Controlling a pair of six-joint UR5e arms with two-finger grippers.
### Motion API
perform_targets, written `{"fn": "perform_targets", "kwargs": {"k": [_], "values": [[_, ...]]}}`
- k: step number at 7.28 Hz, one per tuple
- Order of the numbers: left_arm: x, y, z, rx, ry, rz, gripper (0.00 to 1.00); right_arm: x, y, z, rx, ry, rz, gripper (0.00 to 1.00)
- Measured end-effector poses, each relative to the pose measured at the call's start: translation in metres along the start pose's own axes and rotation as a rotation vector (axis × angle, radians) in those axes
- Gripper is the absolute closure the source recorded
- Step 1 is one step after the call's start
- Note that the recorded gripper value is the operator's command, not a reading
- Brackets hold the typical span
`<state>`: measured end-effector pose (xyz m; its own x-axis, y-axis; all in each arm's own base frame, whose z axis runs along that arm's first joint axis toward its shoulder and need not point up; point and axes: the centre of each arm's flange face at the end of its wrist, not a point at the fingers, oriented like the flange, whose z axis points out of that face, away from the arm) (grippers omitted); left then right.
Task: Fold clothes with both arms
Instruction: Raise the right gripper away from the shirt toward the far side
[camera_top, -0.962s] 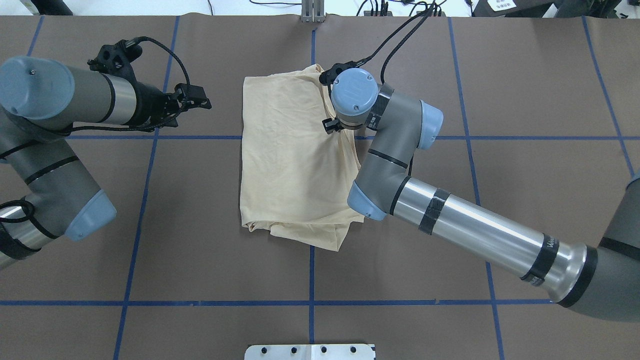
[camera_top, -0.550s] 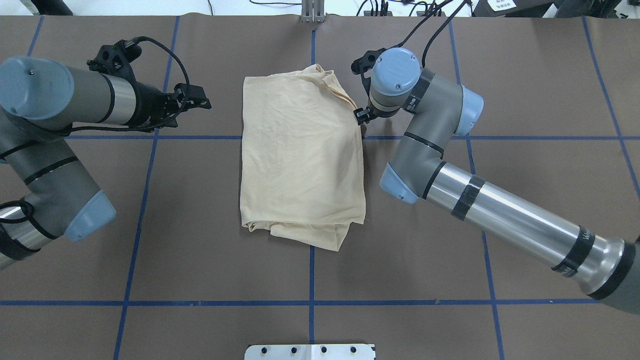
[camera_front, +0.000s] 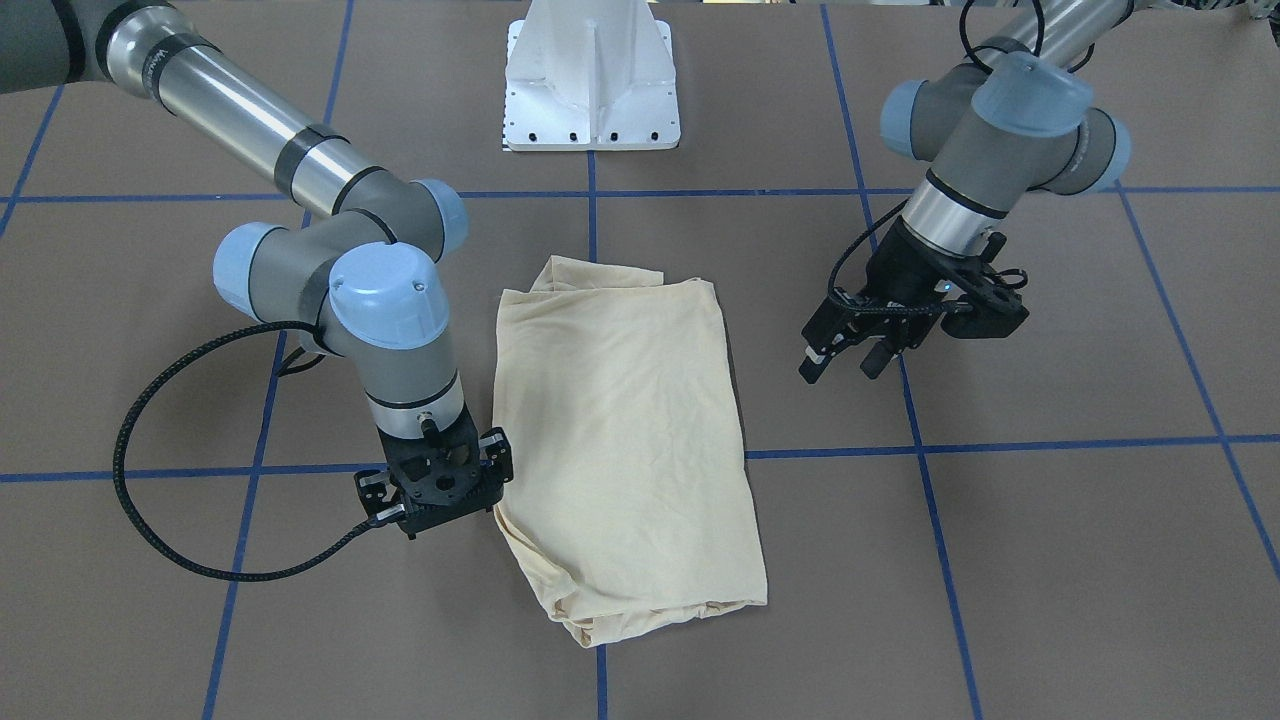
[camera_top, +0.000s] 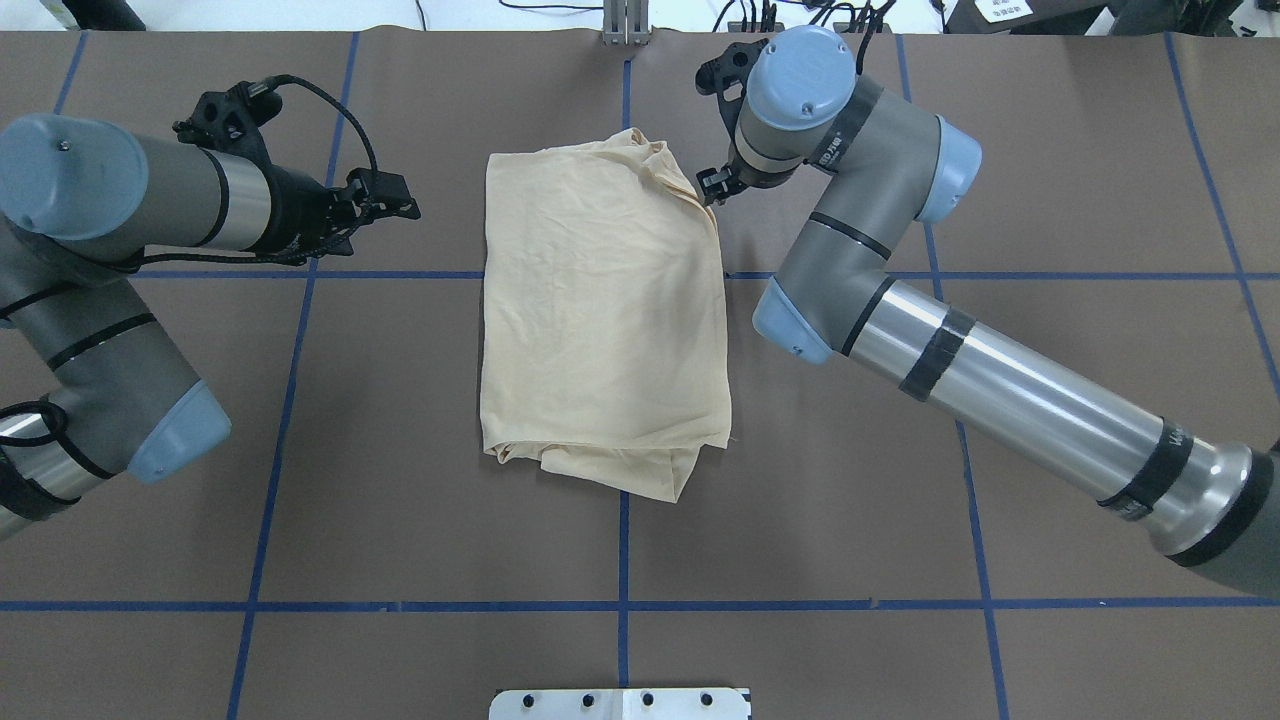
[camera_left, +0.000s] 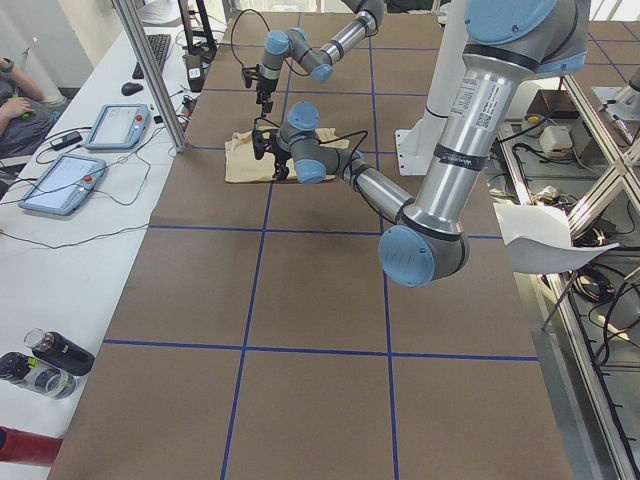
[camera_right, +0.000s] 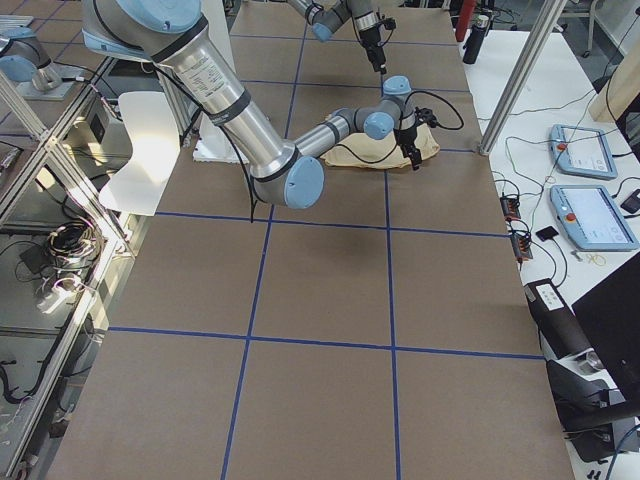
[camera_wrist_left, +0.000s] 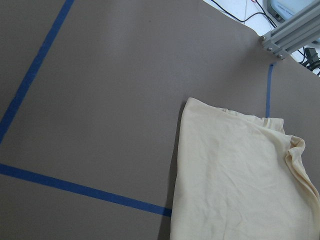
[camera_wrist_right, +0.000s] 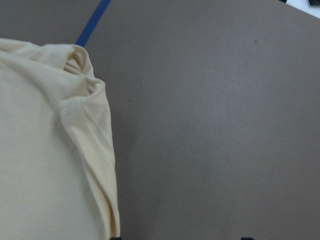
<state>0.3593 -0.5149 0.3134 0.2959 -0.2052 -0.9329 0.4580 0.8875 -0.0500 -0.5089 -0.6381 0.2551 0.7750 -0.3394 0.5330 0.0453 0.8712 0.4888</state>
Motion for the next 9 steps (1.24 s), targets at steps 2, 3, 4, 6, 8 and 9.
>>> {"fn": "perform_targets", "kwargs": {"k": [2,3,4,6,8,9], "values": [[-0.001,0.0,0.002,-0.001,-0.004,0.003,0.0,-0.033,-0.034,0.0,0.032,0.048,0.009,0.08],[-0.002,0.0,0.003,-0.001,-0.007,0.003,0.0,-0.048,-0.04,0.006,0.039,0.074,0.003,0.03],[-0.004,-0.001,0.004,-0.001,-0.01,0.002,0.0,-0.066,-0.042,0.014,0.048,0.098,-0.01,0.02],[-0.007,-0.002,0.008,-0.002,-0.017,0.0,0.0,-0.087,-0.044,0.038,0.075,0.13,-0.03,0.02],[-0.01,-0.003,0.012,-0.002,-0.024,-0.001,0.0,-0.09,-0.035,0.058,0.073,0.151,-0.04,0.02],[-0.012,-0.003,0.014,-0.002,-0.027,-0.002,0.0,-0.091,-0.032,0.063,0.069,0.159,-0.043,0.02]]}}
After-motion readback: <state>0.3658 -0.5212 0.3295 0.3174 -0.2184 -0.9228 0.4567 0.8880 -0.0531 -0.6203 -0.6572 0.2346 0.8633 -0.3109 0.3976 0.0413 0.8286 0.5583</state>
